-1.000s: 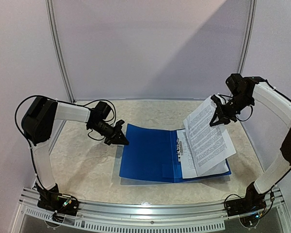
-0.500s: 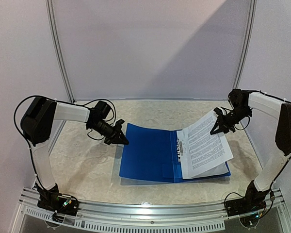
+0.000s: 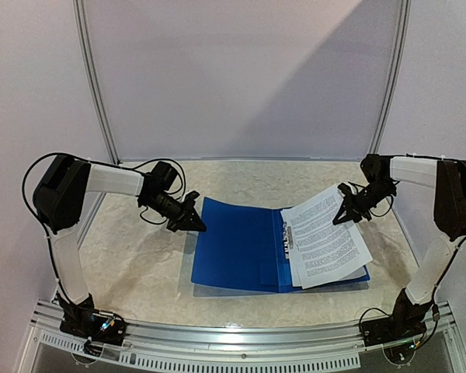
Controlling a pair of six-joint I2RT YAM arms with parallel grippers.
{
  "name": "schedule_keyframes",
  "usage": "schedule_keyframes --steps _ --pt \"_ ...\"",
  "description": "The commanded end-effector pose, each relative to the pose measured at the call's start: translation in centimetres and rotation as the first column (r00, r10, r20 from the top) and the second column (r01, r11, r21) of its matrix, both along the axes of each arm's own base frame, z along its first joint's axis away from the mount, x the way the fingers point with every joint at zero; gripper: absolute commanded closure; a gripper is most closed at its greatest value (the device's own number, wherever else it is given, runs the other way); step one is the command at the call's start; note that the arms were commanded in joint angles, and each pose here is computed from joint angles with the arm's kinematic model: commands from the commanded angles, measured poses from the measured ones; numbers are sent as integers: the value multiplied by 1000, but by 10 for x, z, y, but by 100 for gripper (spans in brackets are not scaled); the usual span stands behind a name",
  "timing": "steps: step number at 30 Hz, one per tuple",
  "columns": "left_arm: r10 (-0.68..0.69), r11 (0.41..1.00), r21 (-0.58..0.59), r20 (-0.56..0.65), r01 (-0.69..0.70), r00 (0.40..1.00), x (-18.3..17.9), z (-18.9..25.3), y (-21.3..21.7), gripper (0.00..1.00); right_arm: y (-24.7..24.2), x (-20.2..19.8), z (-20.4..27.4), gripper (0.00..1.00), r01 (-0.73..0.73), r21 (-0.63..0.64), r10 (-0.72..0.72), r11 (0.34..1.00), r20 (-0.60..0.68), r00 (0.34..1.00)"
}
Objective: Put the files into the folder
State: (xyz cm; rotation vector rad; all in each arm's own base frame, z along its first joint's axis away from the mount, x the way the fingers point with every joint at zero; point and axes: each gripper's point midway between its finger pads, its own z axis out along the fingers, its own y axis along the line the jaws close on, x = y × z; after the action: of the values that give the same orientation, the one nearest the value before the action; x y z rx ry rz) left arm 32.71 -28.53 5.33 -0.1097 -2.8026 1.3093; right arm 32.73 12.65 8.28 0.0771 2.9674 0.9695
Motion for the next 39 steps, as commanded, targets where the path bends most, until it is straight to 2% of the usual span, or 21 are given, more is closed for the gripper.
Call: schedule_keyframes --steps 1,15,20,39 --pt "-14 1000 1 1 14 1000 -6 3 -1 100 3 11 -7 100 50 35 -51 998 27 998" --pt "-14 1000 -8 13 14 1000 -5 8 -2 100 6 7 -9 100 114 70 -116 991 23 993" --pt "-11 1000 -8 17 11 1000 -4 10 -2 100 1 3 -5 100 142 44 -143 989 39 989" --pt "-13 1000 -16 23 14 1000 -4 13 -3 100 3 0 -12 100 128 50 -129 991 23 991"
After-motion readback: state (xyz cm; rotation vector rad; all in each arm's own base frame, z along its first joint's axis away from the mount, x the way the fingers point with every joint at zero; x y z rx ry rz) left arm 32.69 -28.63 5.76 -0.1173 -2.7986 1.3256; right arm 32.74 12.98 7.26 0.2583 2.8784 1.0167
